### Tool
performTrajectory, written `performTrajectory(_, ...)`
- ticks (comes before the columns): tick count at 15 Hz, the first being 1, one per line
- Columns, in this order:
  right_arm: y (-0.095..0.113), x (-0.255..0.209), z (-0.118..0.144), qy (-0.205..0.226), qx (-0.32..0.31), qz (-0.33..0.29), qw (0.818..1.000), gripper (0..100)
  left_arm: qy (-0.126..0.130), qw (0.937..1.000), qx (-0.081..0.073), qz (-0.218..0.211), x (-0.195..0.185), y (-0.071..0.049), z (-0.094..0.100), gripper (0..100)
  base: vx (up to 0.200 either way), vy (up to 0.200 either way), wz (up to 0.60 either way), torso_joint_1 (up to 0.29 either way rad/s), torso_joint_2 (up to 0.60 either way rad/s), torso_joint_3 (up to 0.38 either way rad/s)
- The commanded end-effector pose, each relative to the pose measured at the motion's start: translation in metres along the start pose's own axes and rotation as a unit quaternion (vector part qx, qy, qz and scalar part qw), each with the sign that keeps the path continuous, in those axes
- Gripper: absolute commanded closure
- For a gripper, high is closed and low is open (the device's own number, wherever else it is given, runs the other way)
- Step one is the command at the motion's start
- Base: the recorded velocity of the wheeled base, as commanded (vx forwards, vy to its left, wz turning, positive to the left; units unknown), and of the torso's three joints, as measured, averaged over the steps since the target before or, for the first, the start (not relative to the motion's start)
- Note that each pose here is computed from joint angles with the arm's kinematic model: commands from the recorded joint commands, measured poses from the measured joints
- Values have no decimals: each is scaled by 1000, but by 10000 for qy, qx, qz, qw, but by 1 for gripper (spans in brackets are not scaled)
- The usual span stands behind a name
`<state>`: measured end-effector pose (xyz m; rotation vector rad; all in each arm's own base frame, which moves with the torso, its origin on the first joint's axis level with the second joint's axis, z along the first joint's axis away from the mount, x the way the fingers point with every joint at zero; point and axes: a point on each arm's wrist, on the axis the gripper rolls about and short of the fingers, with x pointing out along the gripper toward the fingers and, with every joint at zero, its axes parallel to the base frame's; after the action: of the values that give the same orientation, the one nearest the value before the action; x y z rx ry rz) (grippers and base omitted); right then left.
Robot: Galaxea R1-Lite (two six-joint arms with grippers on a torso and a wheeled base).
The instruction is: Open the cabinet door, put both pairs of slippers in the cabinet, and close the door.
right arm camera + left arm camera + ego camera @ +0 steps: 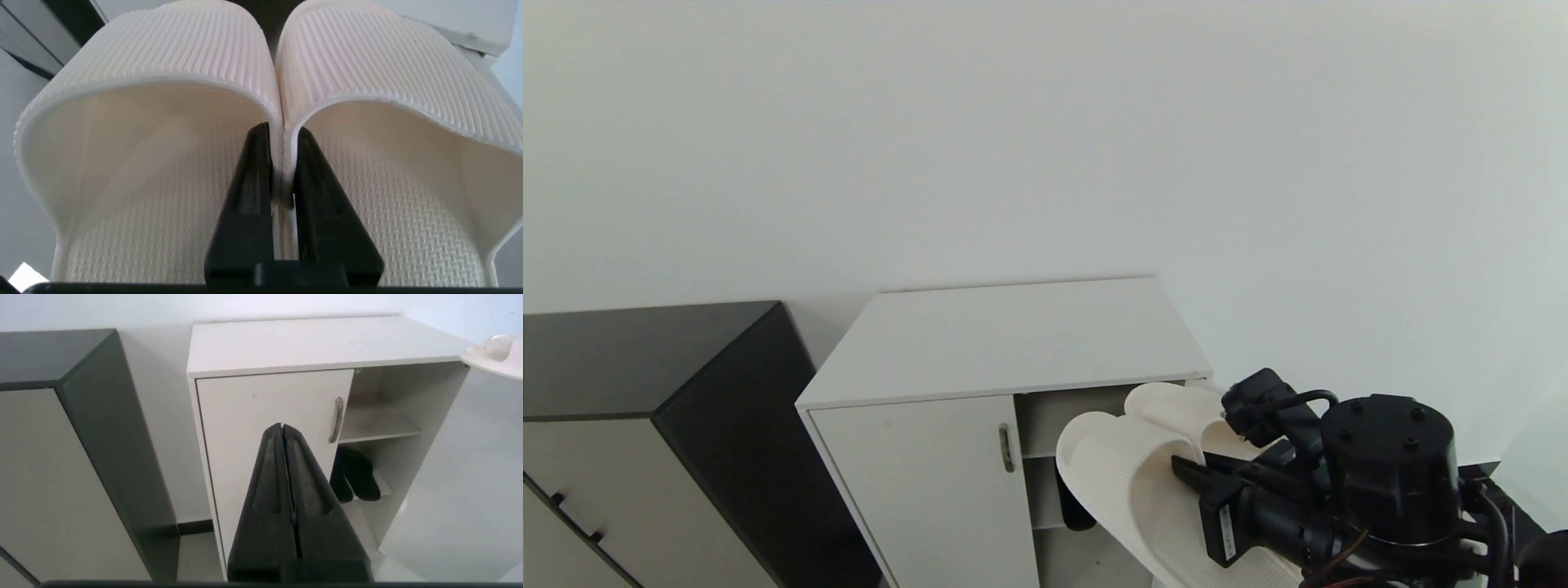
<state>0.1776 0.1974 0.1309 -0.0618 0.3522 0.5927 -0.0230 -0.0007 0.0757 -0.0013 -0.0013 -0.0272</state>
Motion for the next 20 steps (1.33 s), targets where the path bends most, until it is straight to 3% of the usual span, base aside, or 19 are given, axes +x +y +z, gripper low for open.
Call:
performTrajectory(1,0,1,-6,58,-72,24,10000,100,6,10000,-1,-2,0,0,0,100,0,0,0,-168,369,198)
performTrajectory(20,7,-1,-13,8,-118,369,9992,100,6,10000,-32,29,0,0,0,100,0,0,0,-208,500,294)
